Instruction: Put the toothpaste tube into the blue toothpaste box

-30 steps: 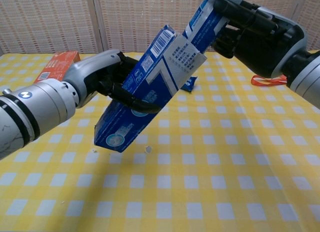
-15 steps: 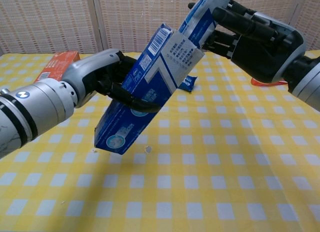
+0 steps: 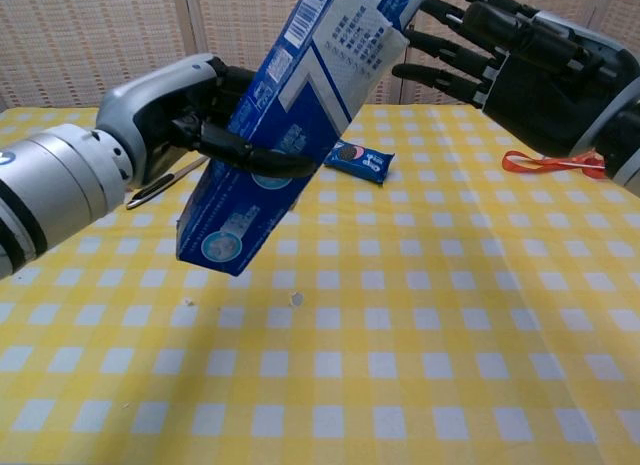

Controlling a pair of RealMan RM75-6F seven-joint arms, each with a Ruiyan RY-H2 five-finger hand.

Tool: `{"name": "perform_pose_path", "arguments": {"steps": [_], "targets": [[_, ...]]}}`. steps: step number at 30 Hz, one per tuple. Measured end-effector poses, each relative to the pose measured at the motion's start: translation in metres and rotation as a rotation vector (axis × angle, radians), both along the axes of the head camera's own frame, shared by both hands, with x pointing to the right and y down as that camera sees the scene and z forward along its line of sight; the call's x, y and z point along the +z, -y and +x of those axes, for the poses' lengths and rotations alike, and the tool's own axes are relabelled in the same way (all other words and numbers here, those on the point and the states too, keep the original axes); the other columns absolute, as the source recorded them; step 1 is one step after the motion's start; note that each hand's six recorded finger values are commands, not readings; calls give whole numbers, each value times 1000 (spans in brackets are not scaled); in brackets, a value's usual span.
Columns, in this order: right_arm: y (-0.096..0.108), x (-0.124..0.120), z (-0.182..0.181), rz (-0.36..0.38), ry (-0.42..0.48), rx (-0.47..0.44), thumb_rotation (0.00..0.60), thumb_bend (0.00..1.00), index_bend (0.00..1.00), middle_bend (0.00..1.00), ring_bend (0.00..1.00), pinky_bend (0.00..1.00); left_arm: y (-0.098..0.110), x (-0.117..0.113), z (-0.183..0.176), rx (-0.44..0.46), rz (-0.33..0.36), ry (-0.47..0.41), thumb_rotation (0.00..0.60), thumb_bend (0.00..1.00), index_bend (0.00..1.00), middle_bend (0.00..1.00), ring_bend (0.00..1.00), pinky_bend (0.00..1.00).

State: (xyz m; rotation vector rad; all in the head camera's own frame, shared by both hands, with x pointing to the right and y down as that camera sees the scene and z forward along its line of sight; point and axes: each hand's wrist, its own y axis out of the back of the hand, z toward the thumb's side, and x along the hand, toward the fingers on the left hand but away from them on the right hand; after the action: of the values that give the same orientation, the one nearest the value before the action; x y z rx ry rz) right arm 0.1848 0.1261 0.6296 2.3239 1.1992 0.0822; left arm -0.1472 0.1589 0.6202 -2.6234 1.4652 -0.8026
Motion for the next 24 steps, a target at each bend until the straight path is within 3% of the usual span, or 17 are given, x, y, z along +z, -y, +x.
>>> {"name": "perform_pose_path", "arguments": {"steps": [9,18,21,24], "targets": [[3,-10,8,64,-30,-23,600,623,0,45,179,229,-2,8,-11,-9,-3,25,600,126,637,667,541,657],[5,-29,24,283,-257,-167,600,623,0,76,147,165,-2,14,-19,-42,-40,-66,600,125,635,667,533,649],[7,-38,33,383,-362,-214,600,623,0,207,240,229,-4,16,-21,-30,-32,-63,600,125,636,667,533,649],[11,-47,44,490,-480,-243,600,623,0,391,406,433,-6,16,-22,-24,-28,-62,600,125,636,667,533,649]]}}
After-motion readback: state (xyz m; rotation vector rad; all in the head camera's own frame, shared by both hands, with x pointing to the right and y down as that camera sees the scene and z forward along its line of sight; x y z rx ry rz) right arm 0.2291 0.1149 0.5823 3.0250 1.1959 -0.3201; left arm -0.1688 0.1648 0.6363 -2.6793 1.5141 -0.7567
